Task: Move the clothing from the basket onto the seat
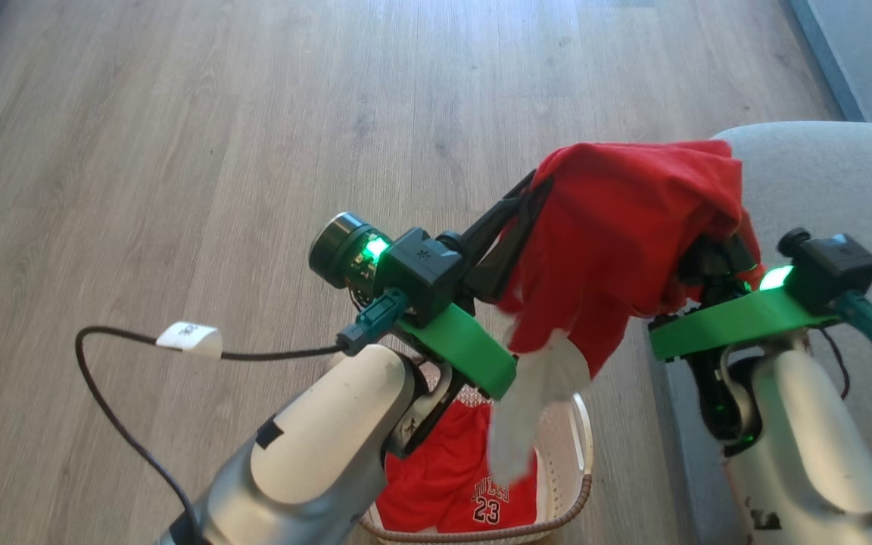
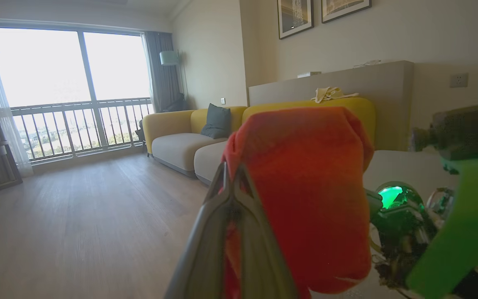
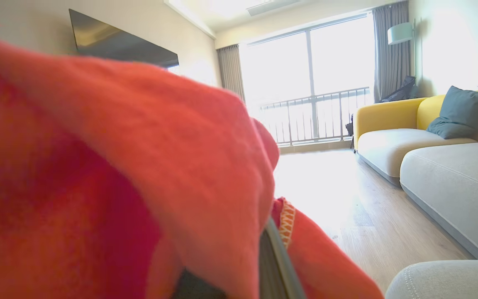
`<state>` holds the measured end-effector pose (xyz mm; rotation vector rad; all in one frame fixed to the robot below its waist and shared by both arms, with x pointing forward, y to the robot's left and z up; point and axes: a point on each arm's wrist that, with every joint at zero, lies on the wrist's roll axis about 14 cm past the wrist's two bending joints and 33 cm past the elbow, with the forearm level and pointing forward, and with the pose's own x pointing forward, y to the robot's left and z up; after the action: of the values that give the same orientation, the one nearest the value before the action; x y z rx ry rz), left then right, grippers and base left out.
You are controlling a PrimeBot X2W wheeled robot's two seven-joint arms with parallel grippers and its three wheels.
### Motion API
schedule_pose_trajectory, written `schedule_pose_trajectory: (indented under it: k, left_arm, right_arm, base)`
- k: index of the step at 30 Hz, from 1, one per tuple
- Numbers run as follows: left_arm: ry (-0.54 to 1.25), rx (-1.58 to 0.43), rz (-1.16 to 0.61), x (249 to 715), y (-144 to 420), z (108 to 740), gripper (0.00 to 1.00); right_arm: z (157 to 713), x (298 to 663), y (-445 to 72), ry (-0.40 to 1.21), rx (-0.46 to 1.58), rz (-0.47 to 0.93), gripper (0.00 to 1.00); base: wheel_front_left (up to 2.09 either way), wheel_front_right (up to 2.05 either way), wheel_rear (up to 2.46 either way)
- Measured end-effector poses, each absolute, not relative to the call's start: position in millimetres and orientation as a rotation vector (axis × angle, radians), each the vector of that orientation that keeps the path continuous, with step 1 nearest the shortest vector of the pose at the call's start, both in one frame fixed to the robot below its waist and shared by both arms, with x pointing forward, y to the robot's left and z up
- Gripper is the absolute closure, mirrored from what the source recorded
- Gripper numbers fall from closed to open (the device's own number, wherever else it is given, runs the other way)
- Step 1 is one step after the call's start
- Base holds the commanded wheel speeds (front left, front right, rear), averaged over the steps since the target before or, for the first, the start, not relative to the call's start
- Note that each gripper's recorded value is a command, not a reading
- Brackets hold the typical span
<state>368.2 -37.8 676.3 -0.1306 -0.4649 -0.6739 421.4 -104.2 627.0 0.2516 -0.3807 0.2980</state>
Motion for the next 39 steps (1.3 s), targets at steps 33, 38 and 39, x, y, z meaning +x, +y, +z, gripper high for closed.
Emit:
schedule_pose_trajectory:
  k: [33,38,39]
  left_arm:
    - [-0.212,-0.096,-0.759,355,-42,579,0.00]
    - [-0.161,-0.096,-0.770,342,-40,557,0.00]
    - [-0.153,-0.096,-0.774,339,-40,554,0.00]
  right_arm:
    - [648,423,-124,-0.451,0.334,0.251,1.00]
    - [652,423,-126,-0.467,0.317,0.247,1.00]
    - [653,423,-127,-0.469,0.315,0.245,1.00]
  base:
    - [0.00,0.00,0.00]
    - [0.00,0.00,0.00]
    - [0.00,0.00,0.00]
